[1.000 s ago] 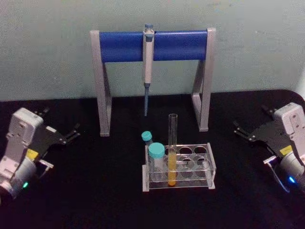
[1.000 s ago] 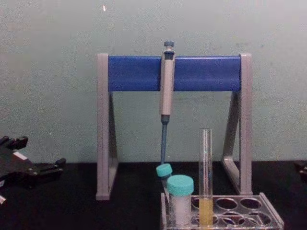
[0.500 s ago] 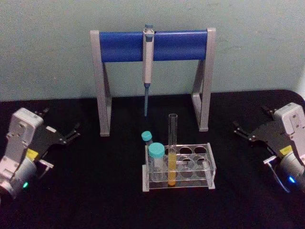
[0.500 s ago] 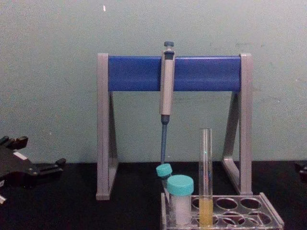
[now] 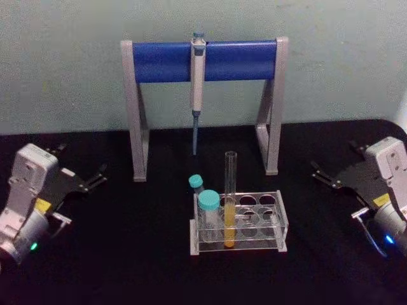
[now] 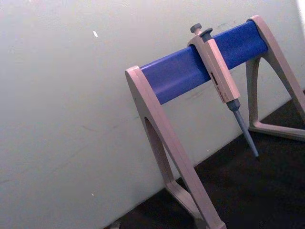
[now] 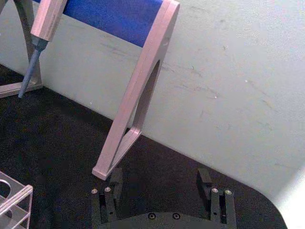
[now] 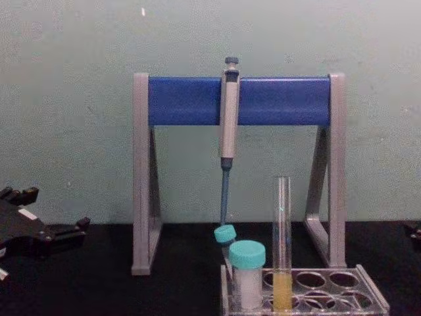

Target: Pick up the test tube from the test tube rack, shake it, then place it back into the test tube rack.

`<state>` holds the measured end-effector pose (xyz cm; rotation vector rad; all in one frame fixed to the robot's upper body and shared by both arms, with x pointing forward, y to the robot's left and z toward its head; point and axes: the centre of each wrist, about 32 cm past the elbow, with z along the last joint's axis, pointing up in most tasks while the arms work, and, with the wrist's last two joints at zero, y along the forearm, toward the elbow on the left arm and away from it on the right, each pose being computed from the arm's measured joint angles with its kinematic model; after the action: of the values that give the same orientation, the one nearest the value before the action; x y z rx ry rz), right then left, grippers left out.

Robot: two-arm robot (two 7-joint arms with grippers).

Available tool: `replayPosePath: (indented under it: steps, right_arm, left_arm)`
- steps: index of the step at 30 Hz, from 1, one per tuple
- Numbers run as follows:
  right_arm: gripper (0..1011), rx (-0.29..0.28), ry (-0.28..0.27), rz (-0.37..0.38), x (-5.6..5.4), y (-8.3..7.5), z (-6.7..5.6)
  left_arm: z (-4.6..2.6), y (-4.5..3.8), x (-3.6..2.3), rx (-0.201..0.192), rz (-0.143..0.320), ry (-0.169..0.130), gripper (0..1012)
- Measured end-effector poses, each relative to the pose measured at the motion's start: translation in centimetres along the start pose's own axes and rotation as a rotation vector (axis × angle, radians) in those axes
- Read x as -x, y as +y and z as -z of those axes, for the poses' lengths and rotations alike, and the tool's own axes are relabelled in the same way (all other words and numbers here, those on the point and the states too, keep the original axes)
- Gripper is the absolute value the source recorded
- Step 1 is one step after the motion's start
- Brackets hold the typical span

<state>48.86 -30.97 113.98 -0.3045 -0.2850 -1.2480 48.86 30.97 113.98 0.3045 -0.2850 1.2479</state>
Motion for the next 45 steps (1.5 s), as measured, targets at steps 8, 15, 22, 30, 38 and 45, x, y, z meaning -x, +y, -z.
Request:
replayPosePath:
  steps: [8,15,22,30,38,45]
  right_arm:
    - [1000,0.0,0.0,0.0,0.0,0.0,0.0]
    - [1000,0.0,0.0,0.0,0.0,0.0,0.0]
    - [1000,-0.013,0.031,-0.042,0.6,-1.0,-0.6]
    - [1000,-0.037,0.107,-0.128,1.4,-2.2,-1.8]
    - [1000,-0.058,0.214,-0.235,2.7,-3.0,-2.9]
    - [1000,-0.063,0.337,-0.365,4.1,-3.0,-3.7]
  left_arm:
    - [0.0,0.0,0.0,0.0,0.0,0.0,1001]
    - [0.0,0.0,0.0,0.0,0.0,0.0,1001]
    - [0.0,0.0,0.0,0.0,0.0,0.0,1001]
    - [0.0,0.0,0.0,0.0,0.0,0.0,1001]
    - [0.0,0.0,0.0,0.0,0.0,0.0,1001]
    - [0.0,0.0,0.0,0.0,0.0,0.0,1001]
